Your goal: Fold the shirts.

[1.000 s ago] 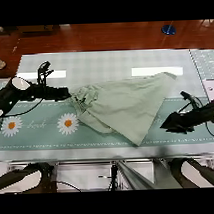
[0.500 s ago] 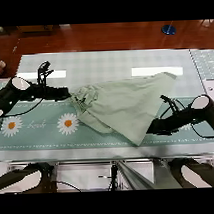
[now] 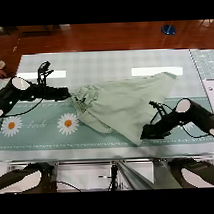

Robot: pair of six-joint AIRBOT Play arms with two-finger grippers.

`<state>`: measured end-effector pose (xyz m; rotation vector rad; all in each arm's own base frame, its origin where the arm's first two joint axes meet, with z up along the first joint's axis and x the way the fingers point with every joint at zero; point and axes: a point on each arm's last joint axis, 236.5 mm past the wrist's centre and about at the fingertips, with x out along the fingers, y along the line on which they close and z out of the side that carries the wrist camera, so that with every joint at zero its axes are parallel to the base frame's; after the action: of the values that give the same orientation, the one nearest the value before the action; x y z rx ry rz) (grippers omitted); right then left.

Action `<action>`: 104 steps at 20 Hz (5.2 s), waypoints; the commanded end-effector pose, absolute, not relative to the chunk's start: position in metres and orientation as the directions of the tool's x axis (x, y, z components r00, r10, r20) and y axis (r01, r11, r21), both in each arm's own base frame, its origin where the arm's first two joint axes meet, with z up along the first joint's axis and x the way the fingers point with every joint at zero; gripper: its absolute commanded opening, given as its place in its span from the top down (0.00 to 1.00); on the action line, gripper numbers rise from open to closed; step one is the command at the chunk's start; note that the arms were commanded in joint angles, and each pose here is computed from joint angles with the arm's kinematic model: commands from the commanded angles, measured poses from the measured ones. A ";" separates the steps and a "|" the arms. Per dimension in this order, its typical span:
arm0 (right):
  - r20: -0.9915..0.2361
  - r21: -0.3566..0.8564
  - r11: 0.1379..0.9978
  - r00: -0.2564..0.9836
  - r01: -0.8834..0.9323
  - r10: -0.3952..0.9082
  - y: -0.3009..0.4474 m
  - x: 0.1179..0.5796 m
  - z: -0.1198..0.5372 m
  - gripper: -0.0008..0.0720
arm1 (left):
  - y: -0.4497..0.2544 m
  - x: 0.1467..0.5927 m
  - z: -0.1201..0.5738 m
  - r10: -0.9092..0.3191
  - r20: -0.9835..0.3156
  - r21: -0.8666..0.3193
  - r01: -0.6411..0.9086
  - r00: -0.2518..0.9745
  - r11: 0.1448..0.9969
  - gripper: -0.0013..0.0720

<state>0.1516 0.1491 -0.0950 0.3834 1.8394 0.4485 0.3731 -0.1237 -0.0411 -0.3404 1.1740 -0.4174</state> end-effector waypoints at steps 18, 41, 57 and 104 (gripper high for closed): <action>-0.779 0.612 0.771 0.035 -0.176 0.626 0.202 0.237 0.023 0.96 | -0.105 0.412 0.081 -0.470 -0.682 -0.394 0.260 0.560 0.881 0.94; -0.312 0.122 0.992 0.948 -0.030 0.067 0.038 0.150 0.452 0.96 | -0.063 0.097 0.508 -0.175 0.000 -0.006 0.175 0.985 0.985 0.94; -0.877 0.185 0.979 0.464 0.083 0.126 -0.020 0.279 0.189 0.96 | -0.047 0.274 0.266 -0.278 -0.699 -0.245 0.144 0.659 0.959 0.94; -0.960 0.278 0.910 0.116 0.307 0.254 -0.108 0.297 -0.001 0.36 | -0.016 0.258 -0.017 -0.570 -0.818 -0.570 -0.229 0.077 0.789 0.13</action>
<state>0.3380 -0.1375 0.0283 0.3824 1.3580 -0.1159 0.3288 0.0292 0.0099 -0.5377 1.3973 -0.1656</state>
